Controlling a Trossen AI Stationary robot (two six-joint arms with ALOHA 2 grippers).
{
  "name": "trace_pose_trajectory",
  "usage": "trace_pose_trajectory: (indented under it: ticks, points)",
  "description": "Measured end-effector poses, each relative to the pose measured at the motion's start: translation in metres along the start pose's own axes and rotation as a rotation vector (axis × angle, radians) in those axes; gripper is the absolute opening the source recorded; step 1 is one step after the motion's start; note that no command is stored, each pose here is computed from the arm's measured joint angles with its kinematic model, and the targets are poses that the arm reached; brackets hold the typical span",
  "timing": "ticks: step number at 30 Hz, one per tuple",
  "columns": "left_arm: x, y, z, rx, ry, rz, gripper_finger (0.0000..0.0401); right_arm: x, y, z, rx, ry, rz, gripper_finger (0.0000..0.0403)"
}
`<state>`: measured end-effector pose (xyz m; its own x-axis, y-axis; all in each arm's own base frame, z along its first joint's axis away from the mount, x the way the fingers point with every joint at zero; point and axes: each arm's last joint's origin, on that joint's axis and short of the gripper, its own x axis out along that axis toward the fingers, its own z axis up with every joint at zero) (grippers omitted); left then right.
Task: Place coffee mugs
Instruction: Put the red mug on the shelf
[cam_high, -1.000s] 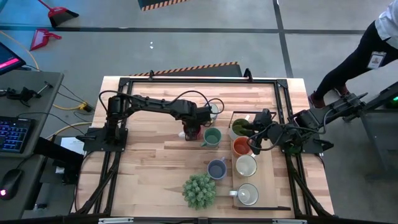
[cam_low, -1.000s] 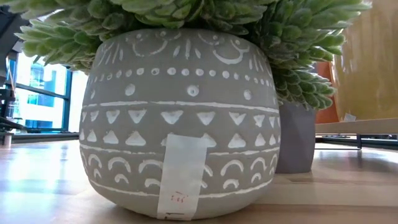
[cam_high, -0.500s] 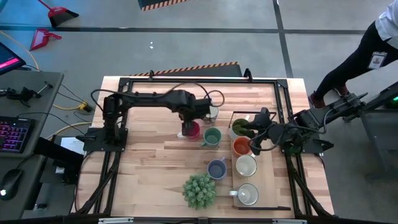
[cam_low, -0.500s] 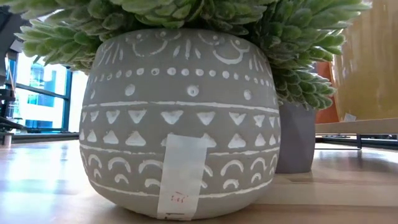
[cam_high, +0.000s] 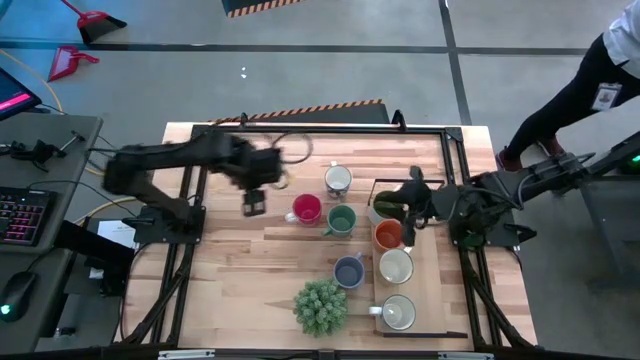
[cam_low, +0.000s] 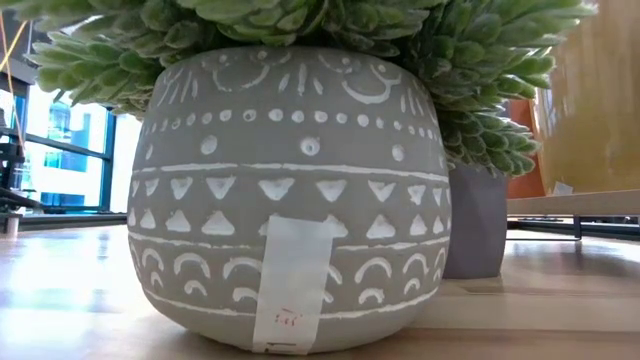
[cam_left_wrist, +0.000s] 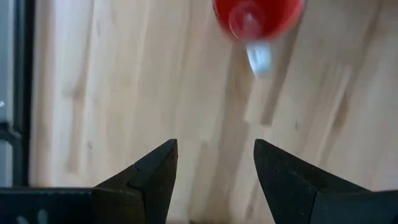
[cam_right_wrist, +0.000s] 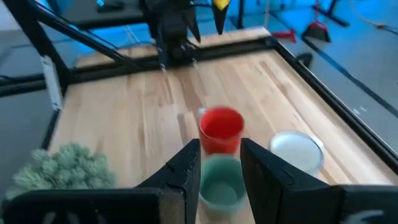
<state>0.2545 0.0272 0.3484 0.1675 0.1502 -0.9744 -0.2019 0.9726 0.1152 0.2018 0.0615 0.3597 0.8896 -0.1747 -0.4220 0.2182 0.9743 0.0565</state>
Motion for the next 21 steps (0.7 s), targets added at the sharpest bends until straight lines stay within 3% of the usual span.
trace_pose_trajectory:
  ticks: [6,10,16,21]
  points:
    - [0.002,-0.016,-0.078,-0.081,-0.038,-0.114,0.0202,0.027,-0.007,0.021,-0.051,-0.128,0.059,0.0094]
    - [0.013,-0.023,-0.117,-0.164,-0.106,-0.186,0.0202,0.043,-0.008,0.034,-0.108,-0.257,-0.013,0.0094]
    - [0.025,-0.023,-0.147,-0.218,-0.165,-0.229,0.0202,0.046,-0.011,0.044,-0.012,-0.37,-0.156,0.0094]
    - [0.032,-0.022,-0.153,-0.265,-0.156,-0.205,0.0202,0.046,-0.012,0.043,0.031,-0.361,-0.178,0.0094]
